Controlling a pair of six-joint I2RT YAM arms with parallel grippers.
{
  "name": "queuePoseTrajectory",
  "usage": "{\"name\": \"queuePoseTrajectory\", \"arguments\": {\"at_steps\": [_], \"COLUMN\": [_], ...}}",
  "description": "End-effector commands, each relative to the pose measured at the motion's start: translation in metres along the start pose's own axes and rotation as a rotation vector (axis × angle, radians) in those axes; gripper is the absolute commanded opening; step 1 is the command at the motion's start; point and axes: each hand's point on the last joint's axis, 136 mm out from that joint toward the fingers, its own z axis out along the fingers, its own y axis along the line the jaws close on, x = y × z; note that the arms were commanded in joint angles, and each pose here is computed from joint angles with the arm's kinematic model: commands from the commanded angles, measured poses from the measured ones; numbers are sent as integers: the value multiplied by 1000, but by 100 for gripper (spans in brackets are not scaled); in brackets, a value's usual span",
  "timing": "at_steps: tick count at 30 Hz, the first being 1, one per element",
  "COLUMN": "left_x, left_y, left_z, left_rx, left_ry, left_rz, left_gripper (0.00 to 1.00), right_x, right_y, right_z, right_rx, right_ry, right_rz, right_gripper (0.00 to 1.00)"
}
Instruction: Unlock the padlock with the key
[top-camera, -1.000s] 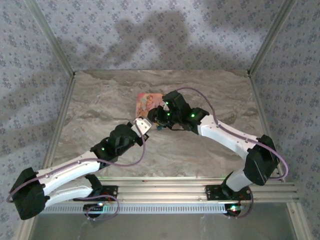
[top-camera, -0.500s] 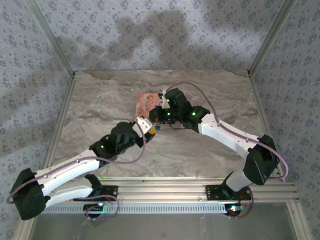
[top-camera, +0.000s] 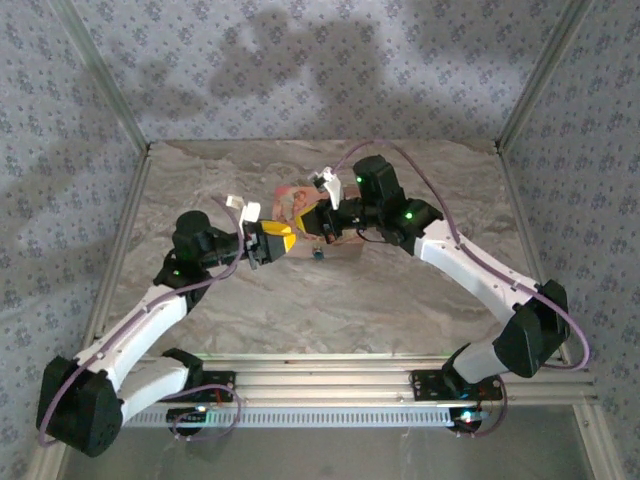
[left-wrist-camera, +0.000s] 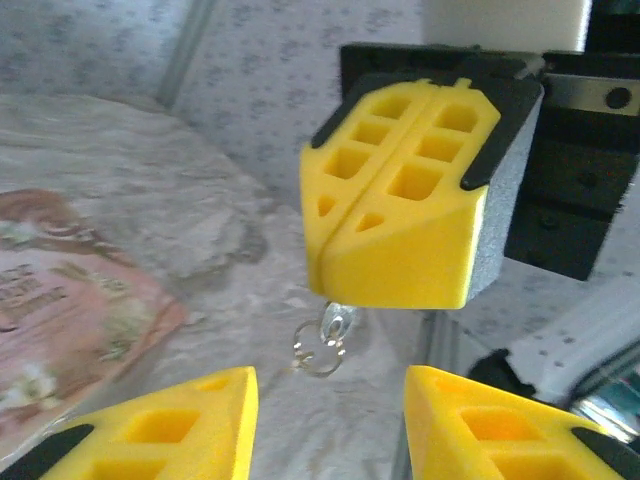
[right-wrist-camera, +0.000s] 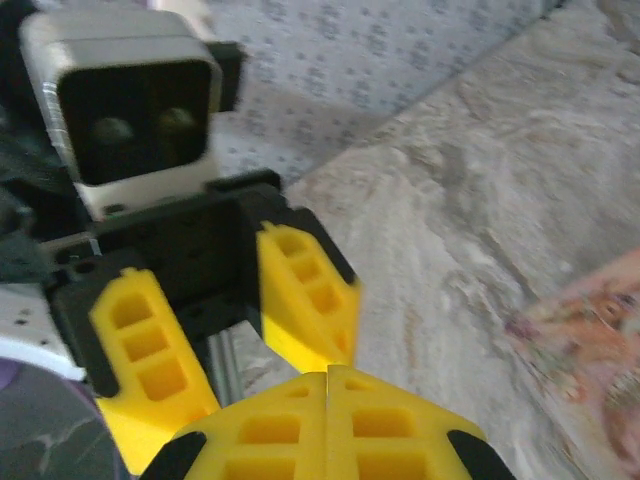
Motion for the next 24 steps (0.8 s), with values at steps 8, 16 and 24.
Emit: {"name": "queuePoseTrajectory", "arguments": {"at_steps": [8,16,24], "left_x": [-18,-20,-18], "left_y": [-31,-18,-11], "left_z": [1,-6,-10], "left_rx": [194,107,85], "left_ry": [-27,-67,-74], "left_rz": [-6,-5,-31], "left_gripper": [30,34,39], "right_x": [-20,-16,-17], "right_y": [25,30,33], "right_z": [-9,-7,-9], "right_rx": [-167,-178,-172], "right_ry": [-82,-73,-80], "right_rz": [-38,-35,-39], "right_gripper": [0,0,0]}}
